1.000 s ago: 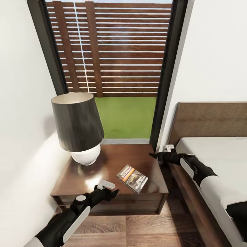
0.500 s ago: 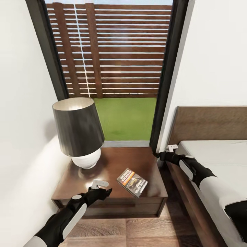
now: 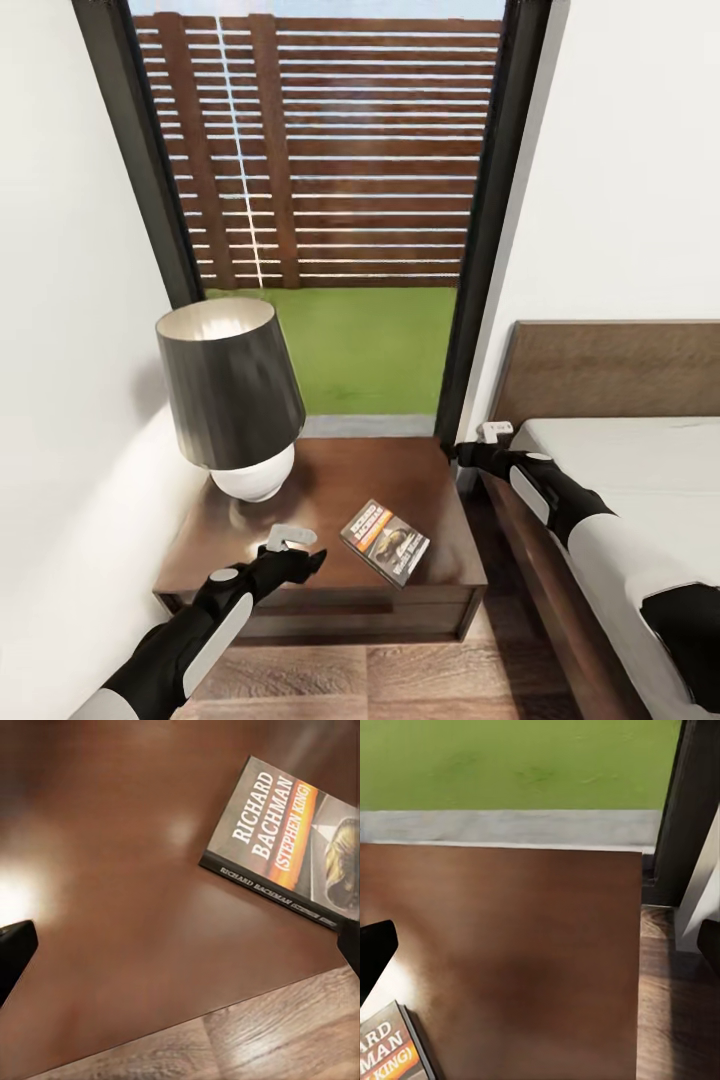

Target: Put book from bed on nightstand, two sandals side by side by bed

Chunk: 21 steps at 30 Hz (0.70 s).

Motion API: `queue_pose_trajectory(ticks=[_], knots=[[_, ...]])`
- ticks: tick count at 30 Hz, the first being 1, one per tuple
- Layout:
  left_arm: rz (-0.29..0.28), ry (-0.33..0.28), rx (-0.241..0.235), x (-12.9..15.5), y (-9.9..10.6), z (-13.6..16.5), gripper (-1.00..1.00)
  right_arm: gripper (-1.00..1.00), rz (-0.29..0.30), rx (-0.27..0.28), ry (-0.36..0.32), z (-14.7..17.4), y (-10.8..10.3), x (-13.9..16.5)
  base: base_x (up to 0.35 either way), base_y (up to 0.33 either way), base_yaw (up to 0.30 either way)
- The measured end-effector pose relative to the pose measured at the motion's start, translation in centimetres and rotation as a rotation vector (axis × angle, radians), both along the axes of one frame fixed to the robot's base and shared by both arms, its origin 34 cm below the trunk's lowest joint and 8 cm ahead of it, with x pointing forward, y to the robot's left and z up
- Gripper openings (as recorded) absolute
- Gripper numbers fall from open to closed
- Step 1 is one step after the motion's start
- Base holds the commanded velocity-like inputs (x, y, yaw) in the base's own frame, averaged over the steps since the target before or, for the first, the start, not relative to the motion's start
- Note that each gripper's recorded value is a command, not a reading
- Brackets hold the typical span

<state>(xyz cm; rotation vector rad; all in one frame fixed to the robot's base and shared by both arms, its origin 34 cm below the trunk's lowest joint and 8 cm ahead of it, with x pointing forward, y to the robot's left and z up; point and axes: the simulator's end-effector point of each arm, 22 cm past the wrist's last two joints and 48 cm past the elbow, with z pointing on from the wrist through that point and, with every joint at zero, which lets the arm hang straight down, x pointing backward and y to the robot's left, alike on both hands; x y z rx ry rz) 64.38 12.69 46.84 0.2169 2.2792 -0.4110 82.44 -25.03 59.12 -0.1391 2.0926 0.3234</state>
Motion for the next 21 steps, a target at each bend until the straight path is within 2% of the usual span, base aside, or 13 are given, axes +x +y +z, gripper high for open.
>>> queue_pose_trajectory(ticks=[21], knots=[[0.008, 0.031, 0.017, 0.6, 0.7, 3.3, 1.00, 1.00, 0.005, 0.001, 0.000, 4.5, 0.2, 0.9, 0.000, 0.000, 0.000]])
